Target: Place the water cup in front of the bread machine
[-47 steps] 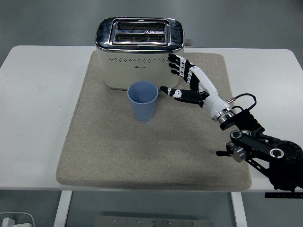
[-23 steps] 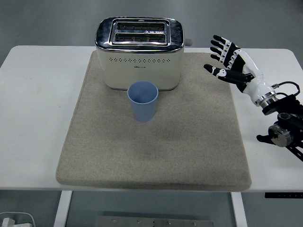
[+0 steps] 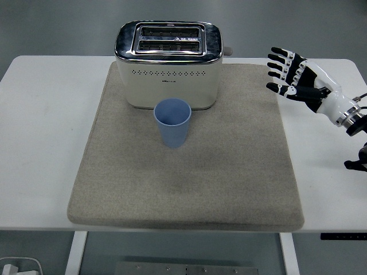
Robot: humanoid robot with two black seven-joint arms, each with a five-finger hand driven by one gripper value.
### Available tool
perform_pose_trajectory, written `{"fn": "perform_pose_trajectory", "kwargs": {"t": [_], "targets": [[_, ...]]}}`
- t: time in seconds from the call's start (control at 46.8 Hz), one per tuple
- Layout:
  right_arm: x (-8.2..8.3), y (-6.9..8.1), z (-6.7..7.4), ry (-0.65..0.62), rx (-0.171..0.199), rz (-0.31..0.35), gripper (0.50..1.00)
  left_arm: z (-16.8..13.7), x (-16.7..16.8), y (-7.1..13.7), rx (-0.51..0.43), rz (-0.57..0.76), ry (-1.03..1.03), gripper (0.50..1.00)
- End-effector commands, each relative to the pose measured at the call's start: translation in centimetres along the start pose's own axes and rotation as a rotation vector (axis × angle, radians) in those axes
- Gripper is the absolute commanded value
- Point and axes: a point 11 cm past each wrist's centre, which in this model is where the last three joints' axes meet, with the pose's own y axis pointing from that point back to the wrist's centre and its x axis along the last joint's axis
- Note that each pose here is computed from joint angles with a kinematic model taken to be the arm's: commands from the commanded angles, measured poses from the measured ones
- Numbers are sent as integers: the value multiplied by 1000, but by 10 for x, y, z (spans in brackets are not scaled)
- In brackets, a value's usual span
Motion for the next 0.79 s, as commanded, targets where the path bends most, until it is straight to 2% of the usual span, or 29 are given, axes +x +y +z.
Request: {"fn": "perform_pose_trajectory", "kwargs": {"t": [0.0, 0.107, 0.15, 0.192, 0.406, 0.534, 0.62, 0.684, 0.769], "targets": [[2, -2, 6, -92, -78, 15, 926, 0, 0, 0, 0, 0, 0, 1000], [2, -12, 7, -154, -185, 22, 928, 0, 0, 0, 0, 0, 2, 1000], [-2, -14, 10, -176, -213, 13, 928, 0, 0, 0, 0, 0, 0, 1000], [-4, -15, 10, -181, -222, 6, 928, 0, 0, 0, 0, -1, 0, 1000], [-5, -29, -3, -180, -185, 4, 928, 0, 0, 0, 0, -1, -1, 1000], [-24, -44, -4, -203, -167, -32, 928, 0, 0, 0, 0, 0, 2, 1000], [-34, -54, -11, -231, -134, -44, 928, 0, 0, 0, 0, 0, 0, 1000], [-38, -60, -12, -248, -117, -41, 928, 0, 0, 0, 0, 0, 0, 1000], [-34, -66, -11, -264, -107, -16, 928, 0, 0, 0, 0, -1, 0, 1000]]}}
